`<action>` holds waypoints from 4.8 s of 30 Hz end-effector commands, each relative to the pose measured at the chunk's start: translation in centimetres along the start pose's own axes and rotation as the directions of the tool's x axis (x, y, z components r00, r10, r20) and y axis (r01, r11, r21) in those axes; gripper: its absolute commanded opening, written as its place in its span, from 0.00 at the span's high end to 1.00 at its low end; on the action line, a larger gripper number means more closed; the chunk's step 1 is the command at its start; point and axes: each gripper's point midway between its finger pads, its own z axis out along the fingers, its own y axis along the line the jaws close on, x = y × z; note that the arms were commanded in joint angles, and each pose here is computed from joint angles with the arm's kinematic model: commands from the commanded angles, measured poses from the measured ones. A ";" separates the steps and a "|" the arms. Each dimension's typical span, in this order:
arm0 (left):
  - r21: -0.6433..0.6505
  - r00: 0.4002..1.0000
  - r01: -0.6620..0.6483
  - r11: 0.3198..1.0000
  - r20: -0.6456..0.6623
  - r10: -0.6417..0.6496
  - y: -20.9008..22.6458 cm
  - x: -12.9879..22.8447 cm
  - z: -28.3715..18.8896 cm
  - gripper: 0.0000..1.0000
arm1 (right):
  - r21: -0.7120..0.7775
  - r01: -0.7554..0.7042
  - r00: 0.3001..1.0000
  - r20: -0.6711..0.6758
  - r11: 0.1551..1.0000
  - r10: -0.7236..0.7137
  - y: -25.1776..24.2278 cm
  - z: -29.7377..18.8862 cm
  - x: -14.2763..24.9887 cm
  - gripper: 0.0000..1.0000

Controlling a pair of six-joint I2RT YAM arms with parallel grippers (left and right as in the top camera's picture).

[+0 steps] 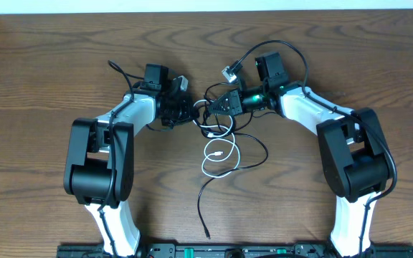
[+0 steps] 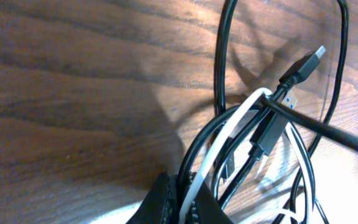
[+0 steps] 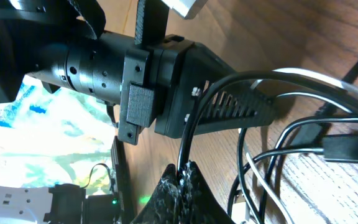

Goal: Untangle cables

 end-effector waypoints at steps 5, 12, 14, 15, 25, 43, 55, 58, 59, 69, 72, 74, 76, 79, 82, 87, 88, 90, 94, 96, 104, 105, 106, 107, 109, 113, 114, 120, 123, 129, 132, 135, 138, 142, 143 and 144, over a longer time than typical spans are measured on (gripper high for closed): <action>-0.054 0.997 0.065 0.996 0.045 -0.063 2.3 -1.1 -2.4 0.93 | -0.033 0.023 0.999 0.029 0.999 -0.022 1.6 -1.5 -0.9 0.99; -0.065 0.982 0.172 0.983 0.091 -0.166 5.1 -2.0 -5.2 0.93 | -0.015 0.048 0.997 0.063 0.999 -0.047 2.8 -2.6 -1.9 0.99; -0.066 0.970 0.229 0.971 0.100 -0.222 6.0 -2.1 -5.7 0.92 | -0.011 0.053 0.996 0.072 0.999 -0.052 2.9 -3.0 -2.1 0.99; -0.066 0.964 0.254 0.965 0.103 -0.247 6.4 -2.1 -6.0 0.93 | -0.005 0.049 0.996 0.076 0.999 -0.048 2.8 -3.2 -2.2 0.99; -0.066 0.930 0.358 0.932 0.118 -0.349 8.1 -2.0 -7.1 0.93 | 0.236 -0.168 0.984 0.104 0.957 0.147 -3.1 -5.9 -0.5 0.99; -0.090 0.929 0.360 0.929 0.129 -0.347 8.6 -2.1 -7.1 0.93 | 0.830 -0.272 0.945 0.133 0.488 0.300 -13.2 -13.9 6.3 0.99; -0.116 0.928 0.362 0.925 0.141 -0.345 9.1 -2.1 -7.2 0.93 | 0.921 -0.258 0.939 0.166 0.293 0.302 -14.6 -17.2 7.4 0.99; -0.139 0.927 0.364 0.921 0.152 -0.344 9.5 -2.1 -7.3 0.93 | 0.950 -0.247 0.935 0.181 0.193 0.305 -15.0 -18.8 8.1 0.99; -0.144 0.926 0.365 0.920 0.154 -0.344 9.6 -2.1 -7.3 0.93 | 0.957 -0.238 0.935 0.180 0.164 0.305 -15.1 -19.4 8.3 0.99; -0.147 0.926 0.365 0.919 0.155 -0.343 9.6 -2.1 -7.3 0.93 | 0.972 -0.221 0.929 0.236 -0.084 0.285 -16.5 -23.4 10.7 0.99; -0.147 0.926 0.365 0.919 0.155 -0.343 9.7 -2.1 -7.3 0.93 | 0.969 -0.232 0.930 0.248 -0.089 0.272 -17.4 -23.4 11.3 0.99; -0.147 0.926 0.365 0.919 0.155 -0.343 9.7 -2.1 -7.3 0.93 | 0.965 -0.246 0.929 0.261 -0.090 0.263 -18.2 -23.4 12.0 0.99; -0.147 0.926 0.365 0.919 0.155 -0.343 9.7 -2.1 -7.3 0.94 | 0.961 -0.262 0.927 0.277 -0.090 0.251 -19.0 -23.5 12.6 0.99; -0.147 0.926 0.365 0.919 0.155 -0.343 9.7 -2.1 -7.3 0.92 | 0.953 -0.289 0.925 0.301 -0.085 0.230 -20.1 -23.5 13.5 0.99; -0.147 0.926 0.365 0.919 0.155 -0.343 9.6 -2.1 -7.3 0.92 | 0.946 -0.321 0.922 0.324 -0.049 0.213 -21.1 -22.9 14.3 0.99; -0.147 0.927 0.364 0.920 0.155 -0.342 9.6 -2.1 -7.3 0.92 | 0.904 -0.420 0.901 0.405 0.079 0.158 -22.4 -20.4 14.7 0.97; -0.146 0.927 0.364 0.920 0.154 -0.342 9.6 -2.1 -7.3 0.92 | 0.894 -0.435 0.897 0.419 0.106 0.141 -22.6 -20.0 14.6 0.97; -0.147 0.927 0.363 0.920 0.155 -0.341 9.6 -2.1 -7.3 0.91 | 0.887 -0.443 0.895 0.429 0.133 0.118 -22.8 -19.6 14.7 0.97; -0.146 0.927 0.363 0.920 0.154 -0.342 9.6 -2.1 -7.3 0.91 | 0.884 -0.446 0.895 0.435 0.139 0.103 -23.0 -19.6 15.2 0.88; -0.146 0.927 0.363 0.920 0.154 -0.341 9.6 -2.1 -7.2 0.87 | 0.884 -0.446 0.894 0.436 0.141 0.101 -23.0 -19.5 15.1 0.84; -0.146 0.927 0.363 0.920 0.154 -0.341 9.6 -2.1 -7.2 0.87 | 0.874 -0.448 0.894 0.437 0.187 0.100 -22.9 -18.8 14.6 0.70; -0.146 0.927 0.363 0.920 0.154 -0.341 9.6 -2.1 -7.2 0.87 | 0.874 -0.448 0.894 0.437 0.187 0.100 -22.9 -18.8 14.6 0.67; -0.146 0.927 0.363 0.920 0.154 -0.341 9.6 -2.1 -7.2 0.87 | 0.874 -0.448 0.894 0.437 0.187 0.100 -22.9 -18.8 14.6 0.61; -0.146 0.927 0.363 0.920 0.154 -0.341 9.6 -2.1 -7.2 0.87 | 0.874 -0.448 0.894 0.437 0.187 0.100 -22.9 -18.8 14.6 0.51; -0.146 0.927 0.363 0.920 0.154 -0.342 9.6 -2.1 -7.2 0.83 | 0.874 -0.448 0.894 0.437 0.187 0.100 -22.9 -18.8 14.6 0.37; -0.146 0.927 0.363 0.920 0.154 -0.341 9.6 -2.1 -7.2 0.75 | 0.874 -0.448 0.894 0.437 0.187 0.100 -22.9 -18.8 14.6 0.27; -0.146 0.927 0.363 0.920 0.154 -0.341 9.6 -2.1 -7.2 0.75 | 0.874 -0.449 0.894 0.438 0.187 0.100 -22.9 -18.8 14.6 0.26; -0.146 0.927 0.363 0.920 0.154 -0.341 9.6 -2.1 -7.2 0.53 | 0.872 -0.449 0.894 0.437 0.194 0.103 -22.9 -18.7 14.5 0.21; -0.143 0.928 0.362 0.921 0.152 -0.341 9.5 -2.1 -7.2 0.50 | 0.872 -0.449 0.894 0.437 0.194 0.103 -22.9 -18.7 14.5 0.22; 0.041 0.940 0.327 0.944 0.087 -0.330 6.1 -2.4 -6.9 0.48 | 0.872 -0.449 0.894 0.437 0.194 0.103 -22.9 -18.7 14.5 0.23; 0.113 0.957 0.273 0.955 0.072 -0.282 4.7 -2.6 -7.0 0.45 | 0.872 -0.449 0.894 0.437 0.194 0.103 -22.9 -18.7 14.5 0.23; 0.203 0.969 0.223 0.953 0.057 -0.238 3.0 -2.8 -7.3 0.44 | 0.872 -0.449 0.894 0.437 0.194 0.103 -22.9 -18.7 14.5 0.23; 0.232 0.974 0.201 0.952 0.051 -0.219 2.4 -2.7 -7.4 0.44 | 0.871 -0.449 0.894 0.436 0.201 0.106 -22.8 -18.6 14.5 0.21; 0.219 0.978 0.186 0.958 0.048 -0.201 2.0 -2.6 -6.9 0.44 | 0.874 -0.441 0.897 0.428 0.205 0.106 -22.8 -18.5 14.5 0.20; 0.197 0.980 0.180 0.964 0.054 -0.194 2.0 -2.5 -6.8 0.44 | 0.874 -0.441 0.897 0.428 0.205 0.106 -22.8 -18.5 14.5 0.20; 0.165 0.981 0.173 0.971 0.062 -0.185 2.1 -2.5 -6.6 0.44 | 0.874 -0.441 0.897 0.428 0.205 0.106 -22.8 -18.5 14.5 0.20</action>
